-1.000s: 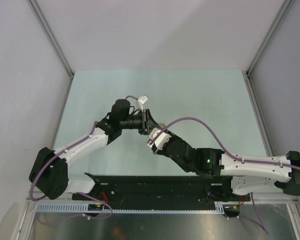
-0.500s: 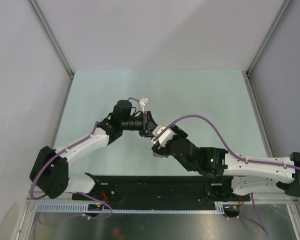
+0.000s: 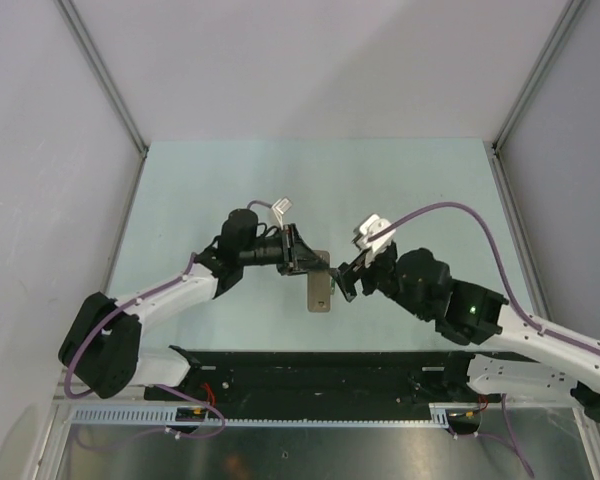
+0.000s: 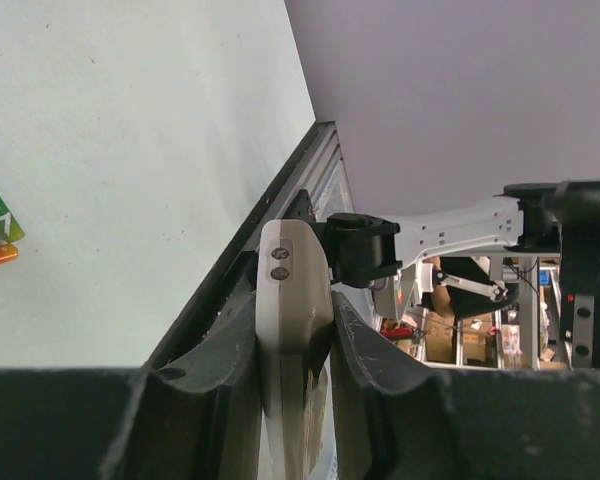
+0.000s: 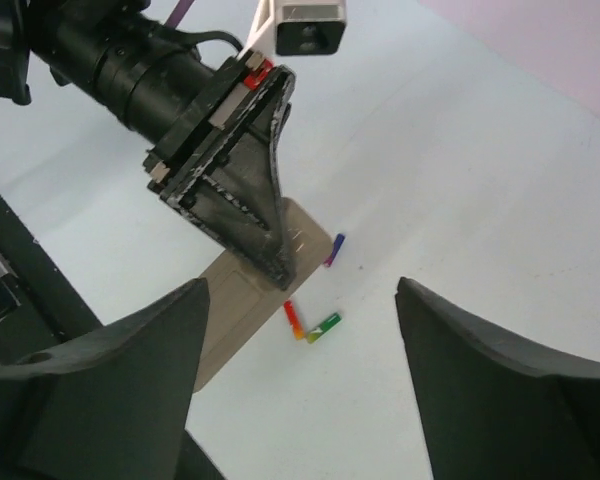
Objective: Load the batteries into the remote control
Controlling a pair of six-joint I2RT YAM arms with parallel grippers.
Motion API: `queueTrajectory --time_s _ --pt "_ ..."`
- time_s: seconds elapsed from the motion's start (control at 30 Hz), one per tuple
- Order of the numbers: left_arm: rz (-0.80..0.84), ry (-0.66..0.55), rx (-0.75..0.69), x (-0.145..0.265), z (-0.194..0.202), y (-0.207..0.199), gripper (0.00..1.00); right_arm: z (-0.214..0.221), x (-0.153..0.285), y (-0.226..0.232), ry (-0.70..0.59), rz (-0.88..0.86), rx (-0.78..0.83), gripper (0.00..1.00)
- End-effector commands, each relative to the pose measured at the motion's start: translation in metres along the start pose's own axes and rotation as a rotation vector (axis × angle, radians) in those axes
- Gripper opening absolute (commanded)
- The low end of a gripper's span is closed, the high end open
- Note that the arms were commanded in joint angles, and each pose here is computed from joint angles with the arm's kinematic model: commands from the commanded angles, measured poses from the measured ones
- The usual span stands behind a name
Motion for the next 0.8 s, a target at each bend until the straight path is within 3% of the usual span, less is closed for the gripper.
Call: queueTrajectory --time_s 0.0,0.03,0.13,0.4,0.77 --pt "0.114 -0.06 -0.049 0.006 -0.01 -0.023 0.0 -0.019 0.004 -0.001 -0.031 -0.131 -0.102 0.91" --pt "0.123 -0.054 -0.038 0.006 -0.009 -0.023 0.0 -0.016 0.004 -0.002 -0.003 -0.127 -0.098 0.99" --pt "0.208 -0.019 -0.009 0.008 -0.008 -0.027 0.0 -0.016 0.0 0.002 0.05 -0.126 -0.059 1.0" --pt "0.269 0.092 0.007 0.011 -0.008 -0.02 0.0 -0.004 0.006 0.018 0.104 -0.063 0.198 0.88" --pt "0.271 0.181 0.101 0.007 -0.008 -0.013 0.0 0.005 0.002 0.024 0.146 -0.055 0.325 0.82"
Point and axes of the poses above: each gripper's point midway between its finger pads, its own x axis back along the fingers, its own y axis along the line the jaws close on, z = x × y, the point moved 8 cm from there along x, back along the fingers, and after that the axes turned 3 degrees about -x, right-handed, at the moved point
